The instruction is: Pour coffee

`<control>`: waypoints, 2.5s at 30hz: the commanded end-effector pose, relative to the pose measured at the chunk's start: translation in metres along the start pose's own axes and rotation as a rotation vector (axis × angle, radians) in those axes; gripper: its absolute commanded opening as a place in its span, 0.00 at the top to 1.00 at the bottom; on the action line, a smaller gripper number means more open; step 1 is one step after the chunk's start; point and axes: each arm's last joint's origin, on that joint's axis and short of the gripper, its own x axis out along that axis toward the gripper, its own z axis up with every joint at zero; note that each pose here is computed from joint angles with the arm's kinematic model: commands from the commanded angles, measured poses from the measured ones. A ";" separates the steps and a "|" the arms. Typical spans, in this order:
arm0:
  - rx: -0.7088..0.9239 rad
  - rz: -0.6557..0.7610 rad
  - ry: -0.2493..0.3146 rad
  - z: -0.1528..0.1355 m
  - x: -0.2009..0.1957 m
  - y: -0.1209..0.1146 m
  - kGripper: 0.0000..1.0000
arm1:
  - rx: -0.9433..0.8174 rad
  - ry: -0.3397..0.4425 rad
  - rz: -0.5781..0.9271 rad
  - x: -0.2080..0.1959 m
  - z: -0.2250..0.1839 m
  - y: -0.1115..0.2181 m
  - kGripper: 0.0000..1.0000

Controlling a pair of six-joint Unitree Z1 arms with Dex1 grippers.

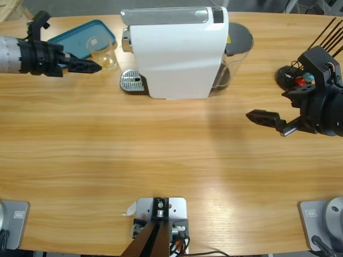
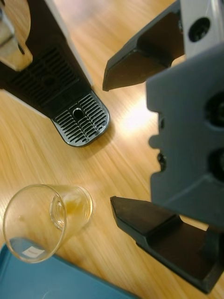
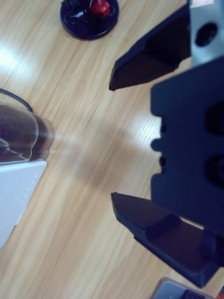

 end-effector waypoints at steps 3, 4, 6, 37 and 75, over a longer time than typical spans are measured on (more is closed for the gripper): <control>0.036 0.148 -0.053 0.003 0.048 0.028 0.01 | -0.013 0.028 0.021 0.006 -0.007 -0.002 0.04; 0.042 0.163 -0.069 0.005 0.052 0.031 0.01 | -0.015 0.032 0.024 0.007 -0.007 -0.002 0.04; 0.045 0.171 -0.077 0.008 0.060 0.034 0.01 | -0.015 0.036 0.028 0.009 -0.005 -0.002 0.04; 0.061 0.152 -0.067 0.004 0.108 0.047 0.82 | 0.002 0.063 0.035 0.019 0.000 -0.008 0.09; 0.216 -0.099 -0.013 -0.025 0.068 -0.036 0.82 | 0.001 0.048 0.057 0.013 -0.002 -0.010 0.11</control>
